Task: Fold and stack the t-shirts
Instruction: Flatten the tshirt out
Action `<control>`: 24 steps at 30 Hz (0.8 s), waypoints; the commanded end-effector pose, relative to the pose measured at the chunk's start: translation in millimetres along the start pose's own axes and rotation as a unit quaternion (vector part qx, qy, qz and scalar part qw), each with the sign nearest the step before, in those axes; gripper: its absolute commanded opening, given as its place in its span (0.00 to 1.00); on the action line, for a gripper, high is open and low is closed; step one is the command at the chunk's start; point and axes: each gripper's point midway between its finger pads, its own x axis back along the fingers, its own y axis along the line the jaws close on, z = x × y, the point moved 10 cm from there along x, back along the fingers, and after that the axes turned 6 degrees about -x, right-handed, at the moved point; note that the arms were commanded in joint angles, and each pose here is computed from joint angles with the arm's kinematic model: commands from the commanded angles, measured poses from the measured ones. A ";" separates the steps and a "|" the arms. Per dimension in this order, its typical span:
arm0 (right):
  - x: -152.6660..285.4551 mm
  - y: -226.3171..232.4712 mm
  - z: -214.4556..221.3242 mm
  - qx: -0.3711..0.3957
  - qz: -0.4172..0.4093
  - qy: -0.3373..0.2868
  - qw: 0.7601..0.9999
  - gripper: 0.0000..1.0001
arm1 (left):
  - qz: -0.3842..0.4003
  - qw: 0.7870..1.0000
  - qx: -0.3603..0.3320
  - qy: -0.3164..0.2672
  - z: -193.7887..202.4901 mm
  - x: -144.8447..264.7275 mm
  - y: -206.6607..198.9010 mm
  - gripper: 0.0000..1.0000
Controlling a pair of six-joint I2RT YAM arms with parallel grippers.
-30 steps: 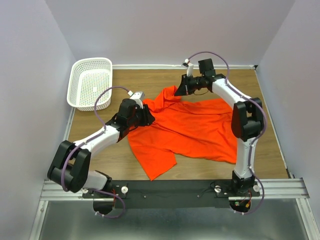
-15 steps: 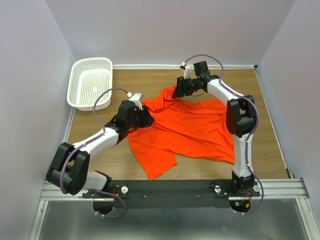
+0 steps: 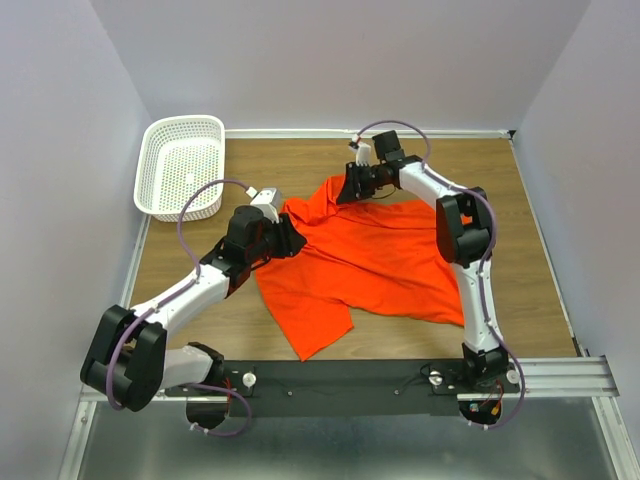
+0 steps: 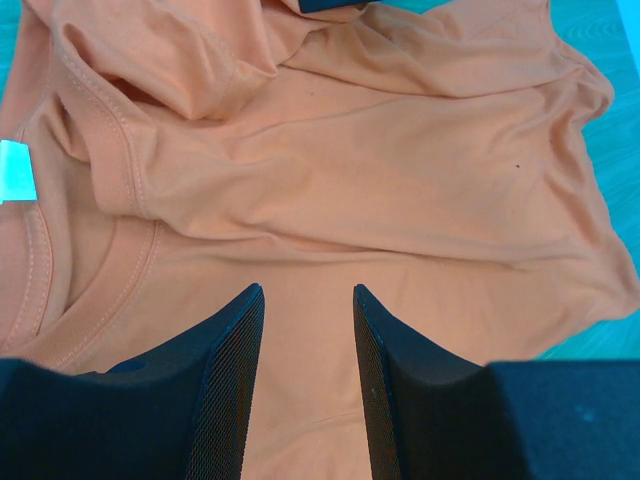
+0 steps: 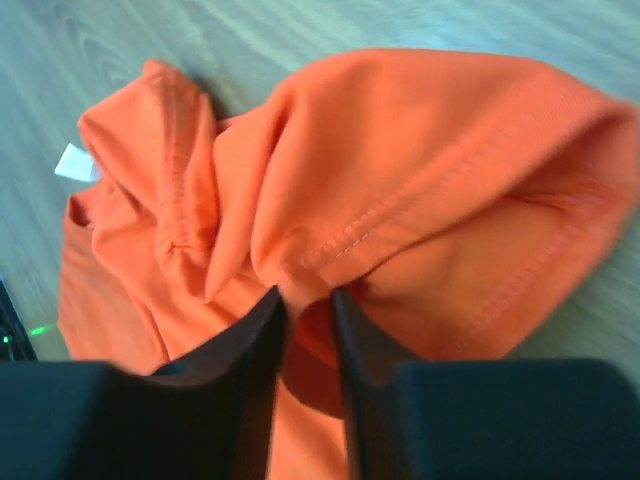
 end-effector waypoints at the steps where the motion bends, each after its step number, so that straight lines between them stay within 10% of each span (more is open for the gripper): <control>1: 3.6 22.9 2.1 0.023 -0.026 0.007 0.999 0.26 | -0.002 1.000 0.002 -0.001 4.2 2.5 0.5 0.49; 7: 25.7 41.9 -5.3 0.081 -0.021 -0.016 0.996 0.09 | -0.002 1.000 0.005 0.004 10.0 1.3 2.7 0.49; 16: 47.7 86.7 59.3 0.240 -0.004 0.032 0.970 0.12 | 0.004 1.000 0.006 0.004 11.7 0.7 2.4 0.49; 24: 69.2 103.5 149.4 0.308 0.014 0.123 0.943 0.47 | -0.002 1.000 0.009 0.004 21.5 5.0 5.9 0.49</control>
